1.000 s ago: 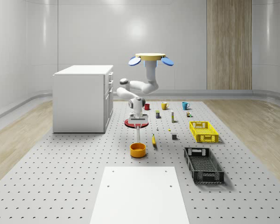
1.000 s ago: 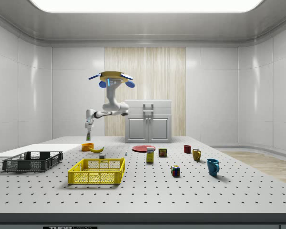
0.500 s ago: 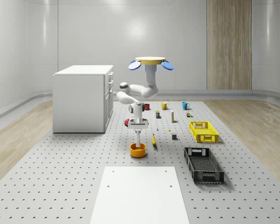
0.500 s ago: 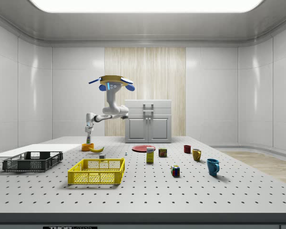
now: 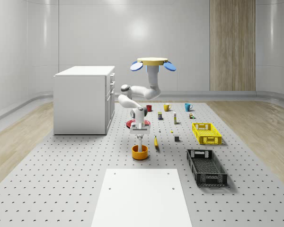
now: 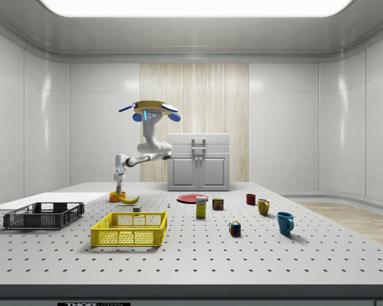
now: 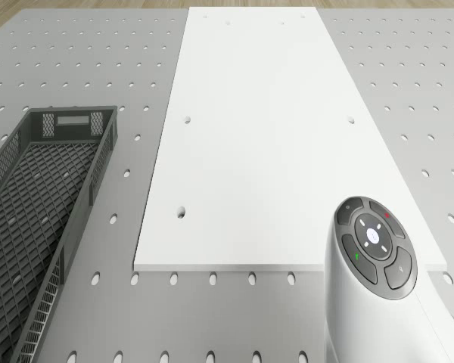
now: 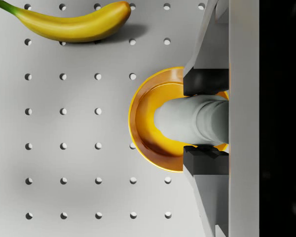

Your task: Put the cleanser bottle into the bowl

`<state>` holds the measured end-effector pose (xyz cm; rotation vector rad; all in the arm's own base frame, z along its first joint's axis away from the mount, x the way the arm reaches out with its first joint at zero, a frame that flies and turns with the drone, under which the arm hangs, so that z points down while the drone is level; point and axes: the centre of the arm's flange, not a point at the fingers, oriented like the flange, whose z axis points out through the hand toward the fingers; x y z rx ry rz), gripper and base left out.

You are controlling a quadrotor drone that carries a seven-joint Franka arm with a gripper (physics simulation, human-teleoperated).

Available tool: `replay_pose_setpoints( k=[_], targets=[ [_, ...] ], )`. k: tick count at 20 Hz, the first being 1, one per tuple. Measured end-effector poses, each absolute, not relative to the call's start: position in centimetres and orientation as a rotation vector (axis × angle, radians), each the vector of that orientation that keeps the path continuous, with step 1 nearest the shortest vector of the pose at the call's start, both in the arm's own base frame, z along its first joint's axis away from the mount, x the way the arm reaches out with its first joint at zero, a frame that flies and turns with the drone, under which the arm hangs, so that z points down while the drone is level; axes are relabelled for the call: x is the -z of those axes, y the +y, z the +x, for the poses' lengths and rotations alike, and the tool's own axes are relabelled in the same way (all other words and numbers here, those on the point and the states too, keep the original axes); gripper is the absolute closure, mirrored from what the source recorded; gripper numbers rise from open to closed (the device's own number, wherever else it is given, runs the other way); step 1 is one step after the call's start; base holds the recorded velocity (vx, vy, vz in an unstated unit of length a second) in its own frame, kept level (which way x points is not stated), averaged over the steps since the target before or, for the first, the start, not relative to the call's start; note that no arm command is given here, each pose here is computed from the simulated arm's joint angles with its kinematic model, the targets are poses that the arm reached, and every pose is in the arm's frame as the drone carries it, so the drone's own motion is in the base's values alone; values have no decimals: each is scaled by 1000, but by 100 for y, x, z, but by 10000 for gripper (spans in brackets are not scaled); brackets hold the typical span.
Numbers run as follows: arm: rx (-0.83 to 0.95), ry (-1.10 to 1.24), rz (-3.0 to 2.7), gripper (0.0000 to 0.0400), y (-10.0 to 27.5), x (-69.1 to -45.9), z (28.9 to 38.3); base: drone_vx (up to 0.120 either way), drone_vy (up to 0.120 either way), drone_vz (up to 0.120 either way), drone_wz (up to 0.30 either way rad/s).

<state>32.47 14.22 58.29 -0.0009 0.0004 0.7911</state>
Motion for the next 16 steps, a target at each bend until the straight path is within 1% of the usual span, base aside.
replay_pose_setpoints(
  k=[6, 7, 8, 9, 10, 11, 13, 16],
  targets=[
    [-791, 0, -1, 252, 1422, -6041, 3247, 0, 0, 0, 0],
    [-769, 0, 2, 213, 1449, -6064, 3244, 0, 0, 0, 0],
    [-768, -1, 3, 166, 1447, -6081, 3244, 0, 0, 0, 0],
    [-771, -1, 3, 129, 1441, -6091, 3245, 0, 0, 0, 0],
    [-774, -1, 2, 101, 1437, -6087, 3245, 0, 0, 0, 0],
    [-776, -1, 2, 78, 1433, -6073, 3245, 0, 0, 0, 0],
    [-779, -1, 2, 48, 1428, -6022, 3246, 0, 0, 0, 0],
    [-782, -2, 2, 22, 1424, -5913, 3247, 0, 0, 0, 0]
  ],
)
